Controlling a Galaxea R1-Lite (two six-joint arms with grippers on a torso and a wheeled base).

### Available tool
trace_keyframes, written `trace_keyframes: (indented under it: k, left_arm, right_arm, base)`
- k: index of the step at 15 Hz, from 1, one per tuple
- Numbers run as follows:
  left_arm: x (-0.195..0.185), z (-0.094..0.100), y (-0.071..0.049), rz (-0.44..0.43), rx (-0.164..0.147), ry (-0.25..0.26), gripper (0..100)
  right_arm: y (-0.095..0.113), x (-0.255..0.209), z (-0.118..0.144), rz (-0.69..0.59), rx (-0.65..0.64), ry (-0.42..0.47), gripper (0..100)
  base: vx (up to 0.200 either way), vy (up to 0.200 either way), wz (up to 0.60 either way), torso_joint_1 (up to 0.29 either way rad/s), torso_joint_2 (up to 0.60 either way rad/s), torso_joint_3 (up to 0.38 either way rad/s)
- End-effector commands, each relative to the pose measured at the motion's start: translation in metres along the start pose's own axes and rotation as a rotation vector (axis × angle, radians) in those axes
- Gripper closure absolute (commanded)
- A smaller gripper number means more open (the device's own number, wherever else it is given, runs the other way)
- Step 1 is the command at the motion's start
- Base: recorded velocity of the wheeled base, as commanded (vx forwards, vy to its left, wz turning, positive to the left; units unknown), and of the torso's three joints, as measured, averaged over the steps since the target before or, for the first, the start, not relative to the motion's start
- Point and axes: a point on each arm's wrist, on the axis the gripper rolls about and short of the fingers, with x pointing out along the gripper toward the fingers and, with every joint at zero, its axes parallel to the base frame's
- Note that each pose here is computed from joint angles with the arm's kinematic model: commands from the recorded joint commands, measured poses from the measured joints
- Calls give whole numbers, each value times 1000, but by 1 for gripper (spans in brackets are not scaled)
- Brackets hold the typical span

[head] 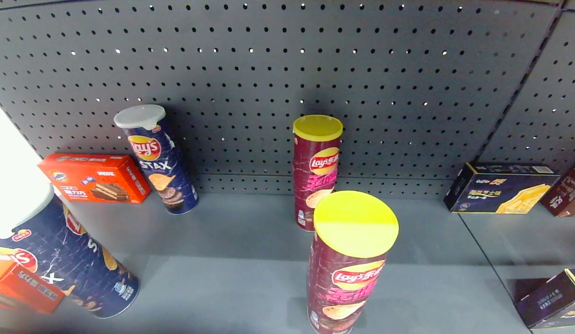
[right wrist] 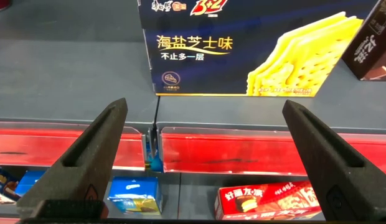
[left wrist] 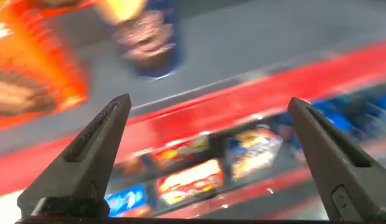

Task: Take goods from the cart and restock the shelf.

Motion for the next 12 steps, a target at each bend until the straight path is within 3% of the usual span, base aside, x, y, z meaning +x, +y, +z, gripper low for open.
trace_keyframes:
  k: [1,2,4,8,12]
  left_arm:
    - [2,-6,-1,64,-19,19,0]
    - [0,-6,-3,145,-23,-4,0]
    - [-4,-8,-4,148,-47,-56,0]
    - [-5,-8,-4,173,-74,-65,0]
    - [-5,-8,-4,170,-71,-65,0]
  right_arm:
    - [0,0,0,0,0,0,0]
    - [0,0,0,0,0,0,0]
    - [0,0,0,0,0,0,0]
    - [0,0,0,0,0,0,0]
    - [0,0,0,0,0,0,0]
  base:
    - [0,0,0,0,0,0]
    - [0,0,0,0,0,0]
    - [0,0,0,0,0,0]
    - [0,0,0,0,0,0]
    - [0,0,0,0,0,0]
